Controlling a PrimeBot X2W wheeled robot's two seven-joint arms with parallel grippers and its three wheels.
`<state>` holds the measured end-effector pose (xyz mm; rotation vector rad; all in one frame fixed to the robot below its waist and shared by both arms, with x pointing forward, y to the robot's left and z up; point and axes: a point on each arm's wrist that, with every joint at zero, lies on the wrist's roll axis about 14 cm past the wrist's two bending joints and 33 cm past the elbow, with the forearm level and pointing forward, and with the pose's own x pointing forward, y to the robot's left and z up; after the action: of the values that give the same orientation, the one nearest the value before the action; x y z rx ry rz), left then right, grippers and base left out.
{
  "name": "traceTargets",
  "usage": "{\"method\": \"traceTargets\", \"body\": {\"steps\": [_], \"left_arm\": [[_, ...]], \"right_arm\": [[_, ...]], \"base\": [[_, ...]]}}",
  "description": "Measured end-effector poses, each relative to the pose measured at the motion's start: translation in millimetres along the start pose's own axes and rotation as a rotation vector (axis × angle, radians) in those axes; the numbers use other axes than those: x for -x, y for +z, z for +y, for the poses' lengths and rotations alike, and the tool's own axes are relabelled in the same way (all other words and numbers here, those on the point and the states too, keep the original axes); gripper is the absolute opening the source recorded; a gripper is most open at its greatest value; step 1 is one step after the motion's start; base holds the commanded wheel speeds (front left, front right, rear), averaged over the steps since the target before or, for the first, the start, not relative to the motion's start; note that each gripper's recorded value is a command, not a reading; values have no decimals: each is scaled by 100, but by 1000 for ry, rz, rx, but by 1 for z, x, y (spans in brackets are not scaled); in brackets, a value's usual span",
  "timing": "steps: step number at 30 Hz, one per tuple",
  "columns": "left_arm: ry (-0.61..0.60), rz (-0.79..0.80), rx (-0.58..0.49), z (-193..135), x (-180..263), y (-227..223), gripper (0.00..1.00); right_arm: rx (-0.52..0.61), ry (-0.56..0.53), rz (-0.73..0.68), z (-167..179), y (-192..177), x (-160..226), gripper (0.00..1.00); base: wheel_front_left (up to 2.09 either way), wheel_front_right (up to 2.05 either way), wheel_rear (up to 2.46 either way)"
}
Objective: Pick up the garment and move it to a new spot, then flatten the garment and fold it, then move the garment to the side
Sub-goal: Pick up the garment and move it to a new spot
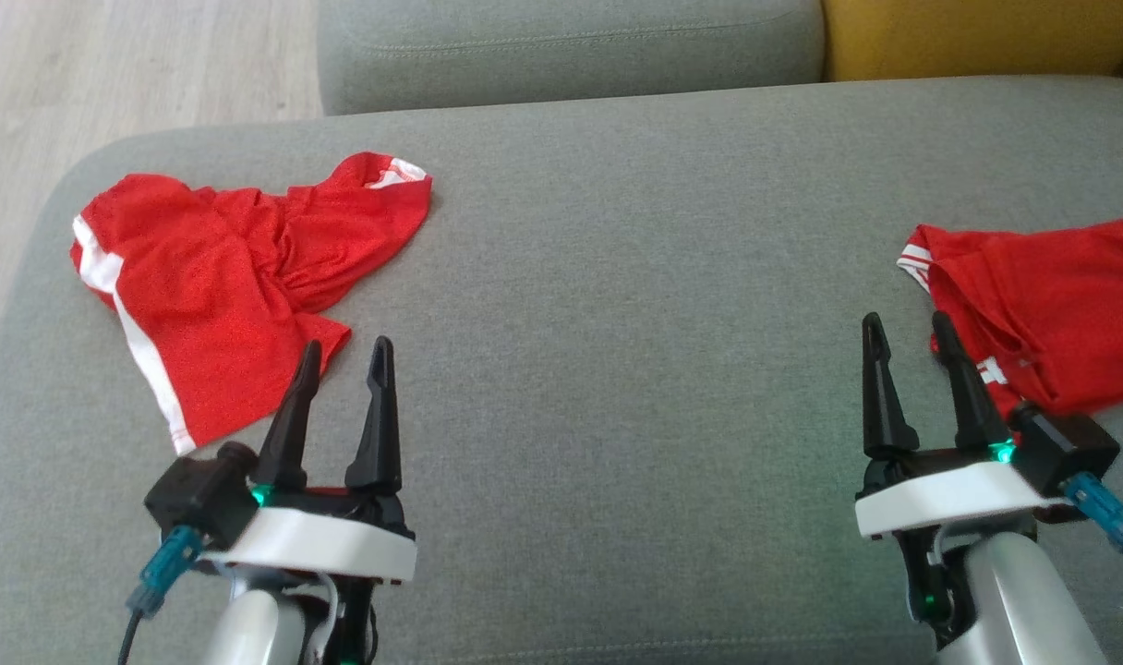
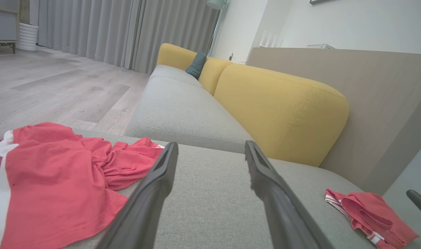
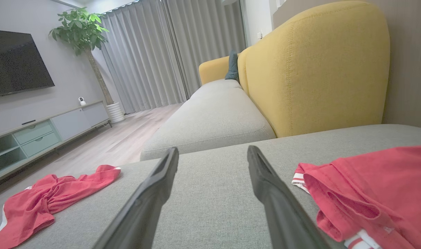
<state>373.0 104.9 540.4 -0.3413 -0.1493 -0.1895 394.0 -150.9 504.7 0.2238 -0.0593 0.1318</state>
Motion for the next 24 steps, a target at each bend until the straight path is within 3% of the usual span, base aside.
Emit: {"method": "traceTargets", "body": {"steps": [11, 24], "left_arm": [[52, -10, -11, 16, 9, 5, 100], [246, -99, -59, 70, 51, 40, 100]], "right_arm": [[-15, 58, 21, 20, -8, -10, 100], [-38, 325, 79, 112, -29, -25, 100]], "base": [[0, 0, 0], [0, 0, 0]]}}
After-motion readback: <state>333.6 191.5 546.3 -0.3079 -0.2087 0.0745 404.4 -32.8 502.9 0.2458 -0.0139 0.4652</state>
